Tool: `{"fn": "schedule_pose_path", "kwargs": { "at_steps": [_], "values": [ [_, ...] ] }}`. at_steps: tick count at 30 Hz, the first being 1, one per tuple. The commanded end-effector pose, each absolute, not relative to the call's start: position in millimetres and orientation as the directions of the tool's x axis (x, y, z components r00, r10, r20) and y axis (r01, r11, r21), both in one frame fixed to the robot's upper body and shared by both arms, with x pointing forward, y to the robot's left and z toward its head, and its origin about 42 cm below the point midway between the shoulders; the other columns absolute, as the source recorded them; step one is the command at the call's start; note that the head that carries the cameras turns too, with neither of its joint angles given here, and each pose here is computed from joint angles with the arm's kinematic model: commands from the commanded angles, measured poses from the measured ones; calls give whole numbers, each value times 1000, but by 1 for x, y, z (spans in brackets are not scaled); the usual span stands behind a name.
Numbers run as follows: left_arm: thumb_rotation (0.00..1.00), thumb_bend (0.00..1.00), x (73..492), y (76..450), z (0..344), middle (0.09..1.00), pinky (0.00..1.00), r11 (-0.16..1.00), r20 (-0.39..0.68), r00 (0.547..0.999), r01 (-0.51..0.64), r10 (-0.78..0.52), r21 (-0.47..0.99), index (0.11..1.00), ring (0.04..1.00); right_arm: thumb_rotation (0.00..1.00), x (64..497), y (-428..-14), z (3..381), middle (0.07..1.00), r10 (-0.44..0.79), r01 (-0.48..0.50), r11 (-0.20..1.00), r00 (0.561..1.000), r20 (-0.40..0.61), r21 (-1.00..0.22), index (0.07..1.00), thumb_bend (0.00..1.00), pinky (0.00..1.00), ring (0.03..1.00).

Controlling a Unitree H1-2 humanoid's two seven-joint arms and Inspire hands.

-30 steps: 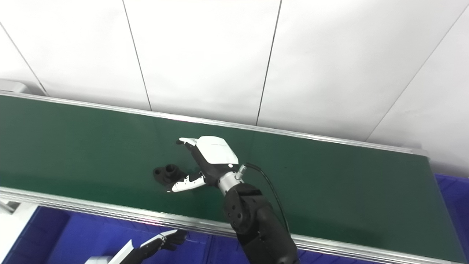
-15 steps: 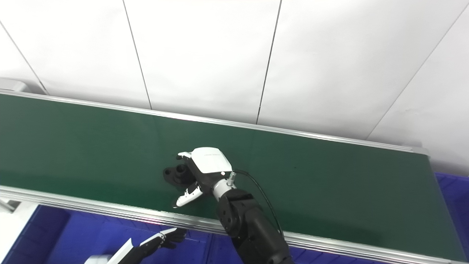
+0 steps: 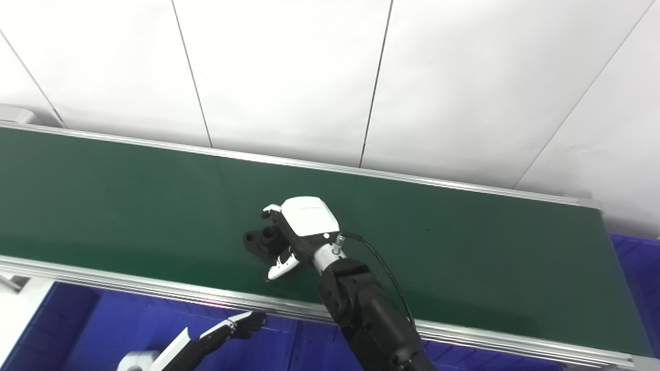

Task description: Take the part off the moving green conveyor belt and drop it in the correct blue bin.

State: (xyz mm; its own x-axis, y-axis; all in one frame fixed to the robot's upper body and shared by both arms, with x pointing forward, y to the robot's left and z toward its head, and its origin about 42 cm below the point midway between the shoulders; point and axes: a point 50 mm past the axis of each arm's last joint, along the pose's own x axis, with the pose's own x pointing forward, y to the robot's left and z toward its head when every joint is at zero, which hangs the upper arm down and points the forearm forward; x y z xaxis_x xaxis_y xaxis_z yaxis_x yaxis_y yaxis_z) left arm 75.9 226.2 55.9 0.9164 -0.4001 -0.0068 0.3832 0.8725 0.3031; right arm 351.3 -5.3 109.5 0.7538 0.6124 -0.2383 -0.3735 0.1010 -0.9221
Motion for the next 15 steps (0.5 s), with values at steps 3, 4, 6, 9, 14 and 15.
{"fn": "schedule_pose_path", "kwargs": {
  "at_steps": [3, 4, 6, 9, 14, 15],
  "values": [
    [649, 736, 74, 225, 66, 867, 809, 888, 42, 920, 364, -391, 282, 868, 849, 9, 341, -15, 92, 428, 616, -433, 37, 720, -321, -901, 516, 527, 214, 284],
    [652, 738, 74, 225, 66, 867, 807, 888, 44, 920, 362, -390, 284, 867, 848, 3, 340, -16, 92, 453, 620, -434, 28, 714, -325, -900, 495, 528, 174, 245],
    [665, 735, 74, 225, 66, 867, 805, 887, 46, 920, 361, -390, 287, 869, 847, 0, 338, -17, 92, 465, 626, -433, 18, 708, -328, -901, 485, 529, 160, 233],
    [670, 733, 74, 224, 66, 871, 811, 887, 45, 919, 364, -392, 285, 874, 851, 0, 337, -18, 91, 464, 632, -433, 11, 701, -329, -901, 545, 513, 240, 346],
    [661, 730, 75, 224, 67, 871, 810, 887, 47, 918, 366, -393, 281, 874, 850, 0, 333, -20, 90, 511, 636, -433, 22, 702, -321, -901, 494, 517, 236, 399],
    [663, 731, 75, 224, 67, 871, 809, 887, 48, 918, 365, -393, 282, 875, 849, 0, 333, -20, 90, 513, 639, -428, 23, 702, -316, -903, 492, 517, 237, 400]
  ]
}}
